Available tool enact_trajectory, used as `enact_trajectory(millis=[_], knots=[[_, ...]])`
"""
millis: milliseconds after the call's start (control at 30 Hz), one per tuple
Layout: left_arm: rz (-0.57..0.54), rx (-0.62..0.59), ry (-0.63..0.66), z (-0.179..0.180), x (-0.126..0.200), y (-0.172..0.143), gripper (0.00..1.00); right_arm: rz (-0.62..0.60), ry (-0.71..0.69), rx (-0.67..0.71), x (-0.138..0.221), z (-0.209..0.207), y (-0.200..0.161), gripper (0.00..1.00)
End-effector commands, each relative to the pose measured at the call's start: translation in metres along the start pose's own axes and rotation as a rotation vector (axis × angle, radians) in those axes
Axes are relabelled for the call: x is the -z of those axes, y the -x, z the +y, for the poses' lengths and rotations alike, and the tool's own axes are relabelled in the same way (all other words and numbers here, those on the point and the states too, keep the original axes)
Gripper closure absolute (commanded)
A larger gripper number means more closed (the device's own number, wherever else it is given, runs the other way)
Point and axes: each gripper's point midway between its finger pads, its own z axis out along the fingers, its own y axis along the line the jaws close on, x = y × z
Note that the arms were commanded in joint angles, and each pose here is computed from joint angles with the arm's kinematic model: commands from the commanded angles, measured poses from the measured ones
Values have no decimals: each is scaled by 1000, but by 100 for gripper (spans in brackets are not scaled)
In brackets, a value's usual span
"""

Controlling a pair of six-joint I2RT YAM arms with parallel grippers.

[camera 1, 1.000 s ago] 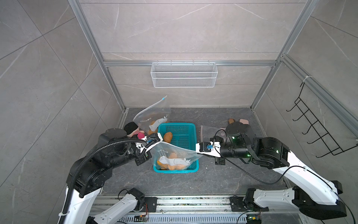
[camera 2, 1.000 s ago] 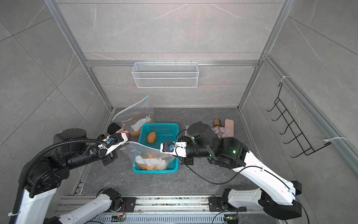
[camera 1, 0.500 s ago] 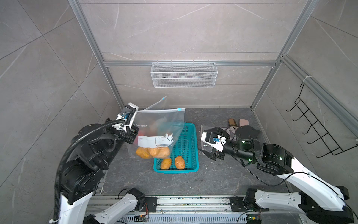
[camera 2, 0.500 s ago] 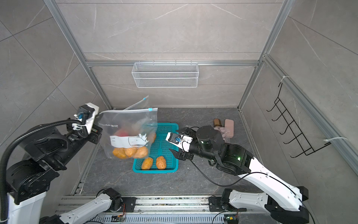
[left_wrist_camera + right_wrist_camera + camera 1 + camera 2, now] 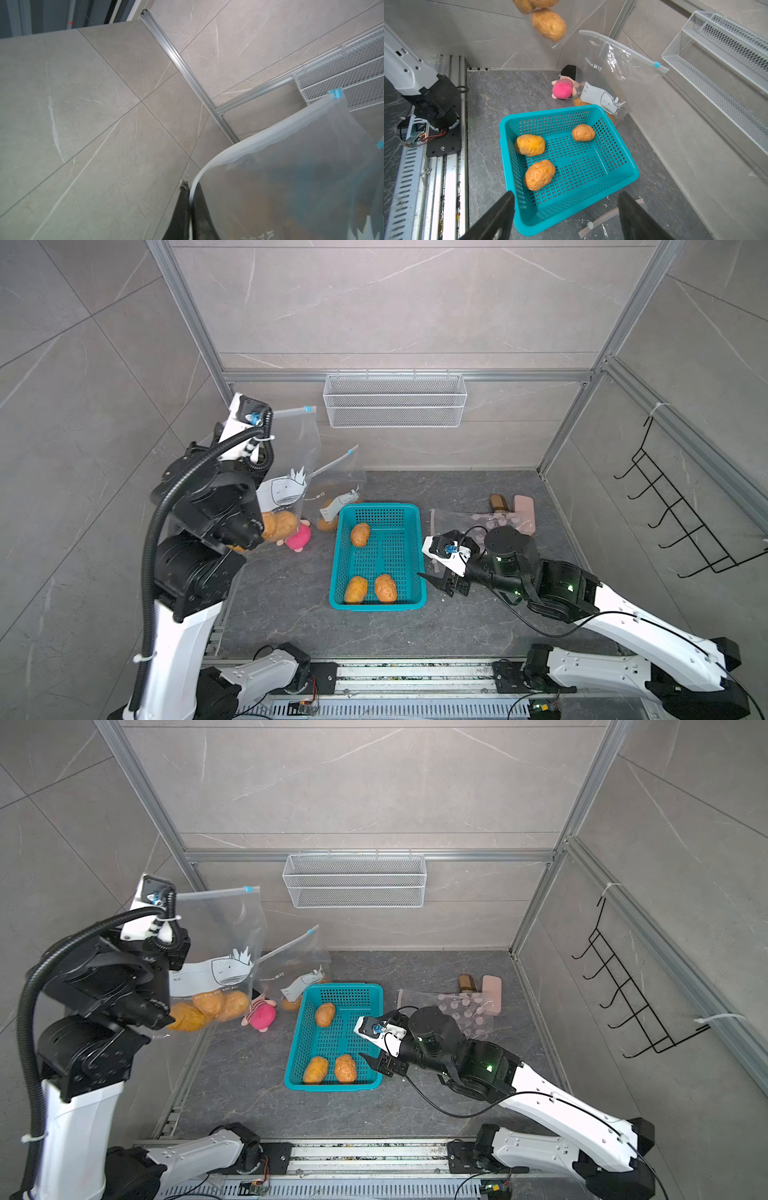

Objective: Put the potatoes into a zipper bag and zip it
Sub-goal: Place the zipper food storage bag at the center of the board.

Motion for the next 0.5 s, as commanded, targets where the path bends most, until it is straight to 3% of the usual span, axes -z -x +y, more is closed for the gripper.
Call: enact_trajectory(millis=[0,267,467], knots=[[79,-54,150,33,-5,-11,100,-9,20,-62,-8,5,-4,22],[239,-33,79,-13,-70,-75,100,16,55,-109,-12,17,-25,24],[358,30,83,-12,-97,-116,100,46,69,-135,-12,23,-37,24]])
